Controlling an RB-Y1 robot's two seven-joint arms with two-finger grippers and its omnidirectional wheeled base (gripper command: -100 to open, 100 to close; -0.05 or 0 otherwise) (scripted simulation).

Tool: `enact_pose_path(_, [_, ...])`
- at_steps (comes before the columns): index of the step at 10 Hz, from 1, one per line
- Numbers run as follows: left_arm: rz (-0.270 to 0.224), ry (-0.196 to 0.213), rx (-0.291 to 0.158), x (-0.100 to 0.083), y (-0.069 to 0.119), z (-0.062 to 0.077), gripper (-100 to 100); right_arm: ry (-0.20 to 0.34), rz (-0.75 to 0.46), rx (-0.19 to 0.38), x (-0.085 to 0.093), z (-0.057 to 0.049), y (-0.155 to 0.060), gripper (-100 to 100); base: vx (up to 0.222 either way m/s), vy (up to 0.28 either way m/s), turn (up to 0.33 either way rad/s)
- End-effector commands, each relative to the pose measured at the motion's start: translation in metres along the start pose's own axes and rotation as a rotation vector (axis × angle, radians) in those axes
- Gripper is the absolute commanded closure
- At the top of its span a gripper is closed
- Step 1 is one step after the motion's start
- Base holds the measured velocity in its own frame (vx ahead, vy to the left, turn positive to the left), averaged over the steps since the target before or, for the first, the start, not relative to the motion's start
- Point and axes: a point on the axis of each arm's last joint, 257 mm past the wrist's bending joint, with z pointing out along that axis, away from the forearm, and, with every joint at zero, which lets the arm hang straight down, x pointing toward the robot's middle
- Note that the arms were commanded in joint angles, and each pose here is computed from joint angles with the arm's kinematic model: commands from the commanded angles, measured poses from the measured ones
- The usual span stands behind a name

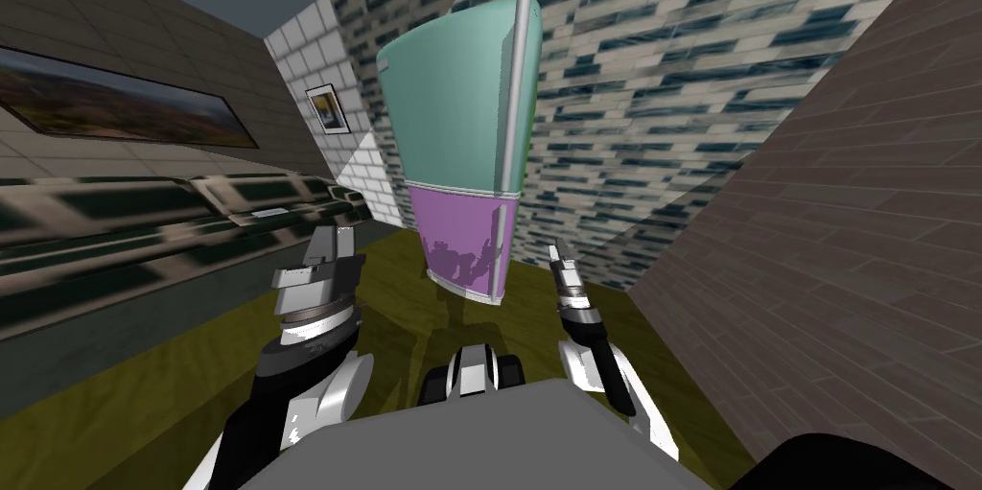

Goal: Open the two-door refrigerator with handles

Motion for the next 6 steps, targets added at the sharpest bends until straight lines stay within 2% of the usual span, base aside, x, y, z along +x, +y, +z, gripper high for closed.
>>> enact_pose_path(1, [0.0, 0.0, 0.0, 0.0, 0.0, 0.0, 0, 0.067, -0.105, 0.052, -0.004, -0.007, -0.012, -100, 0.101, 0.079, -0.053])
enact_pose_path(6, [0.0, 0.0, 0.0, 0.0, 0.0, 0.0, 0, 0.149, -0.317, 0.167, -0.025, -0.024, -0.033, -100, 0.12, 0.086, -0.048])
